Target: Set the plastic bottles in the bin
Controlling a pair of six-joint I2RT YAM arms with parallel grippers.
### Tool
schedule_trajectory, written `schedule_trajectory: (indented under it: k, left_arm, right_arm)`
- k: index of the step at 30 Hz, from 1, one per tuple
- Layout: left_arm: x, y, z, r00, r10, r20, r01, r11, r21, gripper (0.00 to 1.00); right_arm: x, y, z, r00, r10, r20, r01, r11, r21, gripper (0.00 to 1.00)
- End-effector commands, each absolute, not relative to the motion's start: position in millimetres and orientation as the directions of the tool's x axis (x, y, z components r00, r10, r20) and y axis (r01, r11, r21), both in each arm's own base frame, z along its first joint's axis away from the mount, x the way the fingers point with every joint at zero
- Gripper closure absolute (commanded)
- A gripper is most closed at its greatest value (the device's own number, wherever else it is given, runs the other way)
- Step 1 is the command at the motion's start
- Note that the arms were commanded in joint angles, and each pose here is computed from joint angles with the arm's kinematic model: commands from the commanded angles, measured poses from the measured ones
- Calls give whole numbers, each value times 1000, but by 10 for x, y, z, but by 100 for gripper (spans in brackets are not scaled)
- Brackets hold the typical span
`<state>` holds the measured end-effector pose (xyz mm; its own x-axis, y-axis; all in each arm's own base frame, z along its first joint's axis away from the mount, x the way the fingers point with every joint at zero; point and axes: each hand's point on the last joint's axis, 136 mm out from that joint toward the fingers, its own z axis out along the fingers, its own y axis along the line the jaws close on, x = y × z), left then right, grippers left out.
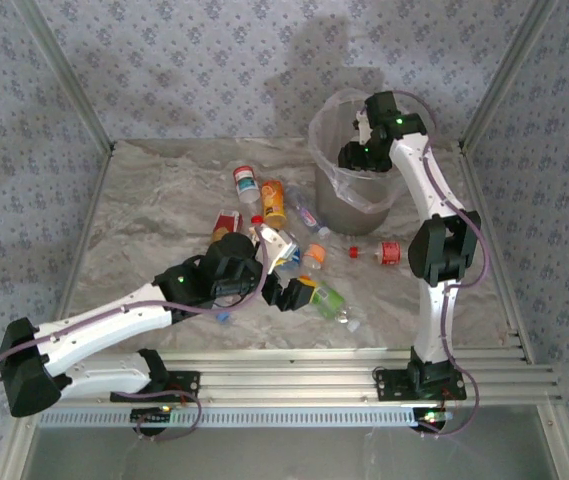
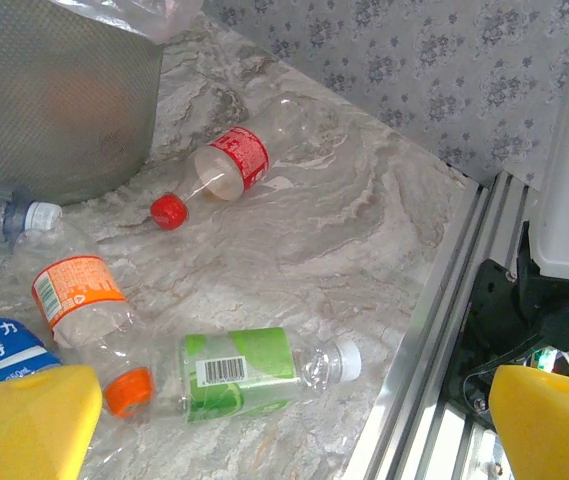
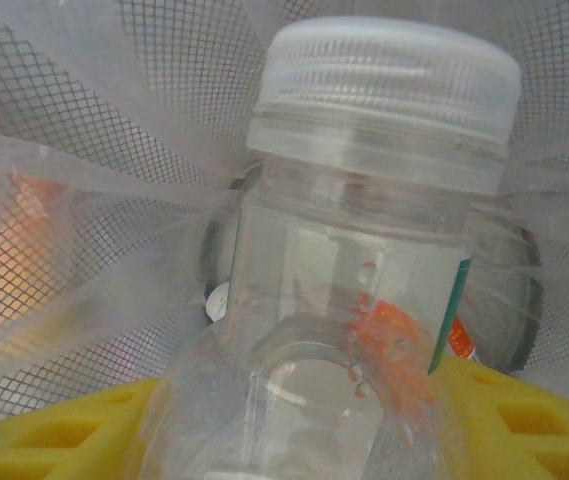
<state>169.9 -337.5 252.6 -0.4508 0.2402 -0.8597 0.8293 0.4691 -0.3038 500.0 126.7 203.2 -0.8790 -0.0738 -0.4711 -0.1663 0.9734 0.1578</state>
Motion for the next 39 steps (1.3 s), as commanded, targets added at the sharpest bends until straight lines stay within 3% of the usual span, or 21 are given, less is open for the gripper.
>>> schedule_trajectory:
  k: [1, 9, 16, 27, 39]
  left_arm:
    - [1660, -3414, 2724, -410, 207, -888, 852, 433, -293, 0]
    - [1660, -3418, 2729, -406, 209, -890, 855, 431, -289, 0]
    - [1647, -3422, 2761, -404, 201, -892, 858, 422, -294, 0]
    - [1629, -3376, 2789, -393, 199, -898, 861, 422, -283, 0]
    - [1595, -3202, 2760, -357, 215, -909, 865, 444, -235, 0]
  right_arm:
    - [4968, 1305, 2021, -885, -98, -455, -189, 969, 160, 33]
    - [4942, 1272, 2244, -863, -87, -497, -184, 972, 148, 20]
    - [4881, 1256, 2554, -829, -72, -554, -184, 971, 150, 15]
    - [4675, 1221, 3124, -751, -44, -659, -189, 970, 151, 17]
    - [3894, 1106, 3540, -661, -55, -748, -184, 979, 91, 21]
